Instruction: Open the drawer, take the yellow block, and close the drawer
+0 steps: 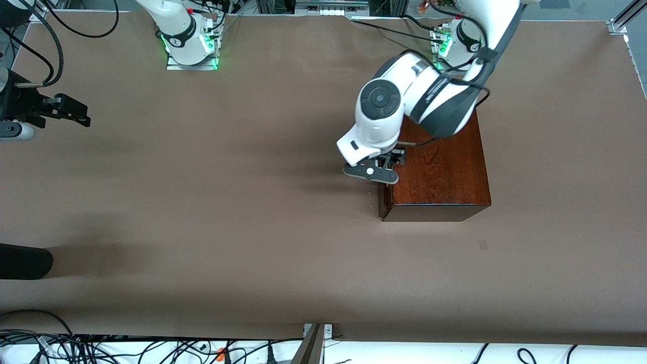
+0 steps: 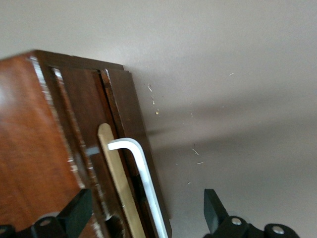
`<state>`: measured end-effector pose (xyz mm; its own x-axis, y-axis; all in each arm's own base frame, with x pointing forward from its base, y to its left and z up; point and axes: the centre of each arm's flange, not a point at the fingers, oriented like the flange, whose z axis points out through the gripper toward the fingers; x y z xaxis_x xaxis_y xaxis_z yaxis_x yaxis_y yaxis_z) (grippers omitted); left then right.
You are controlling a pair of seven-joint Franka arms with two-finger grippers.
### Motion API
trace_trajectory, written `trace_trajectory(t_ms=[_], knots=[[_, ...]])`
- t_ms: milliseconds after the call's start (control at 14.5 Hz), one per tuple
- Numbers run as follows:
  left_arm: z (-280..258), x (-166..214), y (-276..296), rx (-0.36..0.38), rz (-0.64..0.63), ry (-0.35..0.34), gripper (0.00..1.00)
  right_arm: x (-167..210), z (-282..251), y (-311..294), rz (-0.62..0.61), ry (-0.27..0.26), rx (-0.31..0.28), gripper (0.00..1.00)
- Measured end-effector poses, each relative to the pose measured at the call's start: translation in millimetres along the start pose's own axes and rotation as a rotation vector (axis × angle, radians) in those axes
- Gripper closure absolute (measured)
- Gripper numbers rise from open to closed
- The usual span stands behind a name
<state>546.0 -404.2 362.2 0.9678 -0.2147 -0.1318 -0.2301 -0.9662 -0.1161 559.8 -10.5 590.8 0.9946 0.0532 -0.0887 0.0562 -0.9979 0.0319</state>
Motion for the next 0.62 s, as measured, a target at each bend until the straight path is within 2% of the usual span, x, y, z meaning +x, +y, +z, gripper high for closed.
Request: trace_trajectory(t_ms=[138,415,623], knots=[[18.0,-2.0,14.2,0.058,0.023,0.004,0.00,0.0,0.1,0.0,0.000,0.000,0.000,0.00],[40.9,-11.4,39.1,0.091,0.001,-0.014,0.00,0.0,0.0,0.0,0.000,0.000,0.000,0.00],[55.1,-10.8,37.6,0.145,0.013,-0.005,0.00,0.0,0.0,0.0,0.000,0.000,0.000,0.00]])
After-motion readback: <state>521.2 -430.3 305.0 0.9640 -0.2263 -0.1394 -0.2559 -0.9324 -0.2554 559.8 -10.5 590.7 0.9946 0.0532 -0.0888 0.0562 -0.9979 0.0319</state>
